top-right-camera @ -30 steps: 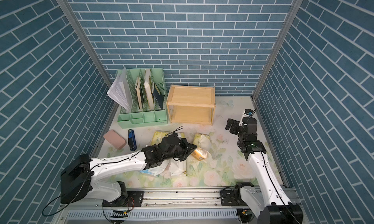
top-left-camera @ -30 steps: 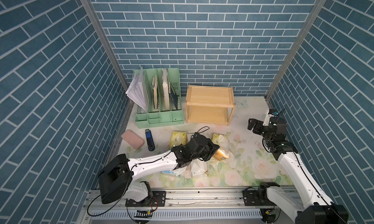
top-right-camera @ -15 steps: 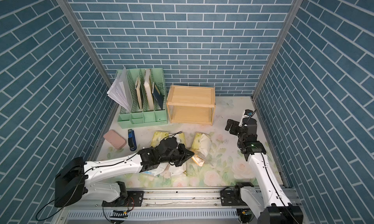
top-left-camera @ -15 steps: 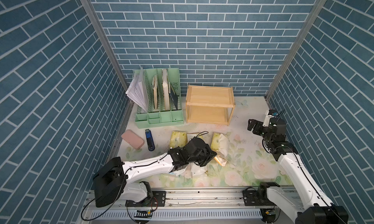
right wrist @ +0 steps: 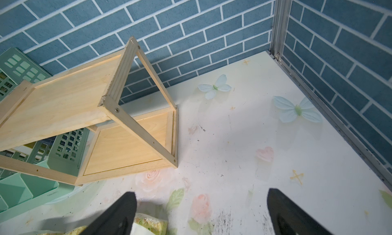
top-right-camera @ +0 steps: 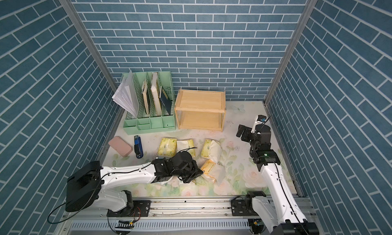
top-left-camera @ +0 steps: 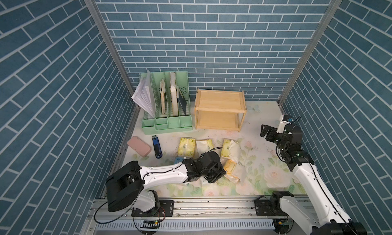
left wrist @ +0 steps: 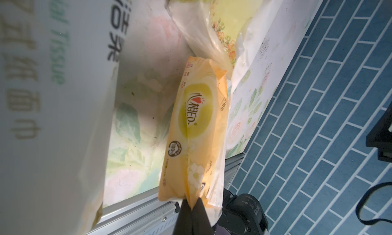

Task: Remove the tissue boxes from the shelf
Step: Place the box of tissues at the center of the board, then adjust the box of tissues at the center of the board.

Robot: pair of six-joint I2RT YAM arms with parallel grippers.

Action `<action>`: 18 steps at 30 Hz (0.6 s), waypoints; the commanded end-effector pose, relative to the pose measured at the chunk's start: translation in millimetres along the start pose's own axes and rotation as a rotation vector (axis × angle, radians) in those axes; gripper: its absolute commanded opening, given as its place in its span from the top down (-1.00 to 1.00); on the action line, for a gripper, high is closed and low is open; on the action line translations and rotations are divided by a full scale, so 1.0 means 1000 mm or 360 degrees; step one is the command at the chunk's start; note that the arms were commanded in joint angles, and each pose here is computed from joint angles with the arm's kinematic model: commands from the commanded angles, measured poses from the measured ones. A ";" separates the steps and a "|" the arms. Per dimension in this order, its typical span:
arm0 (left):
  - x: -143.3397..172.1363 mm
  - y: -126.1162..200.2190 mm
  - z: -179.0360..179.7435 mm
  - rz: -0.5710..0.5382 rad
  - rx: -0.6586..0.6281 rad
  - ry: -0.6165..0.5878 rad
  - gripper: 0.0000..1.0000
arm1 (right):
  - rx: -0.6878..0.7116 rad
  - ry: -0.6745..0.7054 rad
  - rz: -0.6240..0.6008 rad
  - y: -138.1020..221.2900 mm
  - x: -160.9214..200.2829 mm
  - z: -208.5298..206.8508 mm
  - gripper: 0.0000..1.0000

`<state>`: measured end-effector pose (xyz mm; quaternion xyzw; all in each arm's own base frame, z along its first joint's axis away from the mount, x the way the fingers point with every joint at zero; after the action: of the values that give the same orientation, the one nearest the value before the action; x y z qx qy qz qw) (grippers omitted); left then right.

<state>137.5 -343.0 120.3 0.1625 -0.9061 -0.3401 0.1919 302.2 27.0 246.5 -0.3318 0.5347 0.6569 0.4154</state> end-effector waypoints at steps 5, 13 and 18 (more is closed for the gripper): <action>-0.013 0.010 -0.013 -0.0207 -0.0020 -0.0150 0.02 | -0.0225 0.0060 0.0186 0.009 0.020 0.019 -0.99; -0.016 0.038 -0.025 -0.0320 -0.0026 -0.0376 -0.34 | -0.0585 -0.0215 0.0427 0.048 0.077 0.043 -0.99; -0.023 0.057 -0.035 -0.0426 -0.0081 -0.0631 -0.49 | -0.0662 -0.0406 0.0625 0.064 0.128 0.044 -0.98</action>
<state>159.7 -324.9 172.8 0.2073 -0.9036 -0.3731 0.0362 213.5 77.9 191.9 -0.2841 0.4162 0.8105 0.2986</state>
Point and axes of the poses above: each gripper's point midway between its finger pads, its own y axis back along the fingers, its own z axis along the line the jaws close on, x = y × z, the point moved 3 cm from there along y, back along the fingers, and after that the axes turned 5 degrees about y, right-handed, at the moved point
